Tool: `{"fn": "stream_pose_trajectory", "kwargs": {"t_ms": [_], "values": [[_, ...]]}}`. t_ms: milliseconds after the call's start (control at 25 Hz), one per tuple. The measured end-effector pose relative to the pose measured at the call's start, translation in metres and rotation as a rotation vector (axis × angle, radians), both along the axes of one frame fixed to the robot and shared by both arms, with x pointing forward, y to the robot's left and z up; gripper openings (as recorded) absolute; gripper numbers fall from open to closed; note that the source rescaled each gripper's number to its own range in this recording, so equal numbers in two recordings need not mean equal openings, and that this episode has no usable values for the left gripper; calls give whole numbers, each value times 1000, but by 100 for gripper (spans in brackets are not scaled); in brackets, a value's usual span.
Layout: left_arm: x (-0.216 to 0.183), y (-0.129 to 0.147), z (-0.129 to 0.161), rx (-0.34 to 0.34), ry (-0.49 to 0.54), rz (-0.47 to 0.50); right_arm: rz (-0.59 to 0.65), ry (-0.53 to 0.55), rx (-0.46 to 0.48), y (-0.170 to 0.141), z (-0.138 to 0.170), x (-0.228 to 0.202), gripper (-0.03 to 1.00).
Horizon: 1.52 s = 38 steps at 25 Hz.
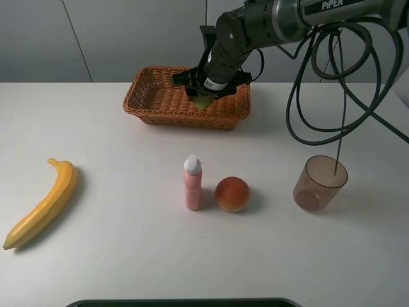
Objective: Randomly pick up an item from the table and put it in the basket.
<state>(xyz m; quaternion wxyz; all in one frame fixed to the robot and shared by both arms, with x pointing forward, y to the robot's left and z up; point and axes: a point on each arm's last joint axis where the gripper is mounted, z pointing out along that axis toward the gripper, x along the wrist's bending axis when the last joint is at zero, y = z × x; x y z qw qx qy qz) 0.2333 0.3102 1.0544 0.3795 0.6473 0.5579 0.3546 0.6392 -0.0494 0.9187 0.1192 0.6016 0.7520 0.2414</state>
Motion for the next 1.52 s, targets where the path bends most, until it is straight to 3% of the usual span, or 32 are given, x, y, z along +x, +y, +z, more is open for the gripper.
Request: {"fn": "stream_pose_trajectory", "kwargs": {"t_ms": [320,360,440,480,520,800,920,1160,1400,1520], "values": [[0,0,0,0,0,0,0,2,-1,0,0,0,1],[0,0,0,0,0,0,0,2,-1,0,0,0,10],[0,0,0,0,0,0,0,2,-1,0,0,0,72],[0,0,0,0,0,0,0,0,0,0,0,0,88],[0,0,0,0,0,0,3,-1,-2,0,0,0,95],[0,0,0,0,0,0,19,3,-24,-2,3,-1,99],[0,0,0,0,0,0,44,-18,-56,-6,23,-5,99],[0,0,0,0,0,0,122,-140,-114,-34,118,-24,99],[0,0,0,0,0,0,96,-283,-261,-112,239,-80,99],[0,0,0,0,0,0,49,-283,-334,-158,282,-124,99]]}}
